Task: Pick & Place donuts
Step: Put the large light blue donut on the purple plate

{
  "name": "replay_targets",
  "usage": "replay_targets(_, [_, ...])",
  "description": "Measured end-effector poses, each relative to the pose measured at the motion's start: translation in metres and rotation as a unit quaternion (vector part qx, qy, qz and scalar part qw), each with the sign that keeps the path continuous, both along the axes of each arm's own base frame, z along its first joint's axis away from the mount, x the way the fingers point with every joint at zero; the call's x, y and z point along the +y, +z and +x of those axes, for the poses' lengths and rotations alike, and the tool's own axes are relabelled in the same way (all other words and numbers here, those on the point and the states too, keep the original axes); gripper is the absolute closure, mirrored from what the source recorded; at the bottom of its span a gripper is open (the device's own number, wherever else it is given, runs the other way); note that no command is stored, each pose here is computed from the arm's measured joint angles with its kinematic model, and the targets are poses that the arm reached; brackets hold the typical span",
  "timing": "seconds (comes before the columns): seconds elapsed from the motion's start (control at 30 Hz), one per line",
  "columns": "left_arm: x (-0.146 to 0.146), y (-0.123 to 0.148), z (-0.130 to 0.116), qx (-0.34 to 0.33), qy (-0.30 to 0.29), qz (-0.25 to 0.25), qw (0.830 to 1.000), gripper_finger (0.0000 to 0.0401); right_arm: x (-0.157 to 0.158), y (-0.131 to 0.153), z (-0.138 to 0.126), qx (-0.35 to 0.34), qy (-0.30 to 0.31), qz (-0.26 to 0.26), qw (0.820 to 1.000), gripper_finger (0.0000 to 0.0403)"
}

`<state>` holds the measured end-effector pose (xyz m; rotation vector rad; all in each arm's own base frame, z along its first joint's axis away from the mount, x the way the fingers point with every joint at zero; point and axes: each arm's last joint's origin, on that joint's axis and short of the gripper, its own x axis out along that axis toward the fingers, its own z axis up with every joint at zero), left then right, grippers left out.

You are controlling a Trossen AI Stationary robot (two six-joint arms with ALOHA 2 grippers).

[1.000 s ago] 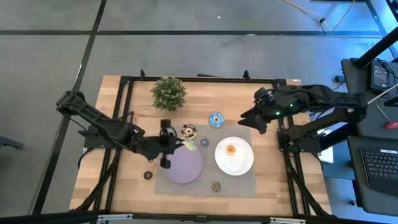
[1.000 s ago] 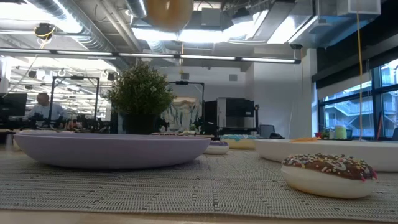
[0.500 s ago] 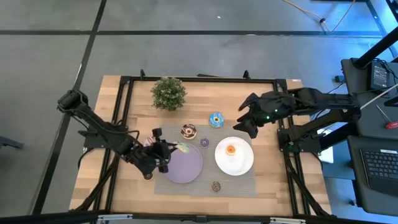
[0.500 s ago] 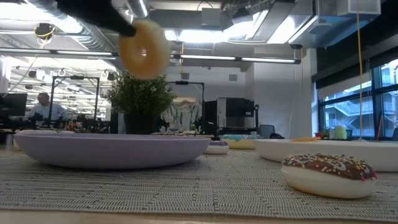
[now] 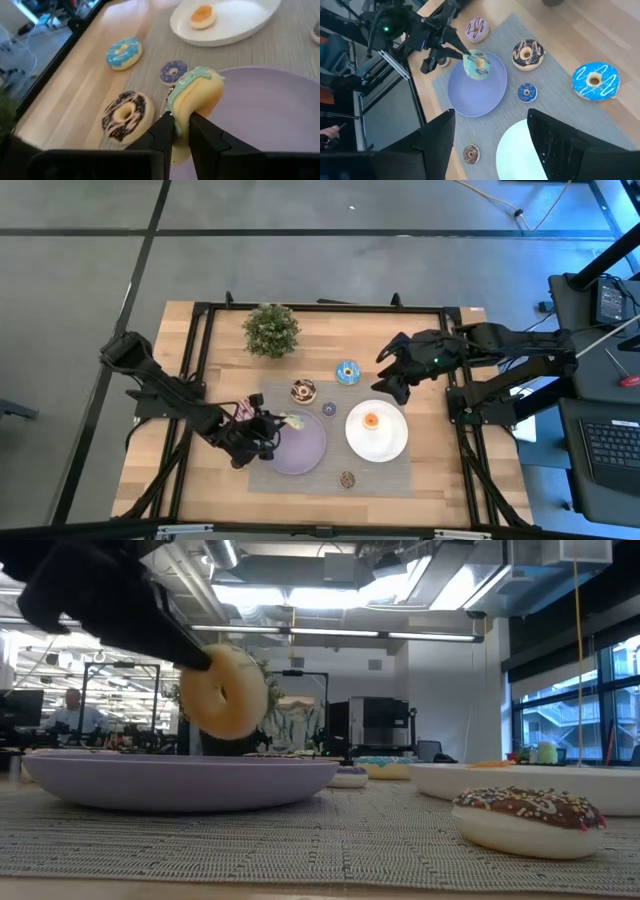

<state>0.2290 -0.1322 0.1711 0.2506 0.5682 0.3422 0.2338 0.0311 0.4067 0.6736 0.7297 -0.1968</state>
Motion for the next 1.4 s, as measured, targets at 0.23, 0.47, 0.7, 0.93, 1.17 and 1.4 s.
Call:
replay_targets(0.23, [-0.004,-0.028,0.005,0.049,-0.009,0.030,0.998,0.0352,0.000,0.000,0.000,0.000,0.001,-0.001,1.000,0.0153])
replay_targets(0.47, [-0.006,-0.043,0.008,0.074,-0.015,0.050,0.996,0.0347,0.000,0.000,0.000,0.000,0.001,-0.001,1.000,0.0153])
replay_targets(0.7, [-0.008,-0.041,0.010,0.058,-0.016,0.035,0.998,0.0343,0.000,0.000,0.000,0.000,0.003,-0.003,1.000,0.0153])
replay_targets(0.93, [-0.008,-0.041,0.010,0.058,-0.016,0.034,0.998,0.0315,0.000,0.000,0.000,0.000,0.007,-0.008,1.000,0.0153])
replay_targets(1.17, [-0.007,-0.042,0.009,0.065,-0.014,0.041,0.997,0.0261,0.000,0.000,0.000,0.000,0.007,-0.008,1.000,0.0153])
replay_targets(1.4, [-0.005,-0.044,0.006,0.084,-0.015,0.053,0.995,0.0234,0.001,0.000,0.000,0.000,0.015,-0.003,1.000,0.0153])
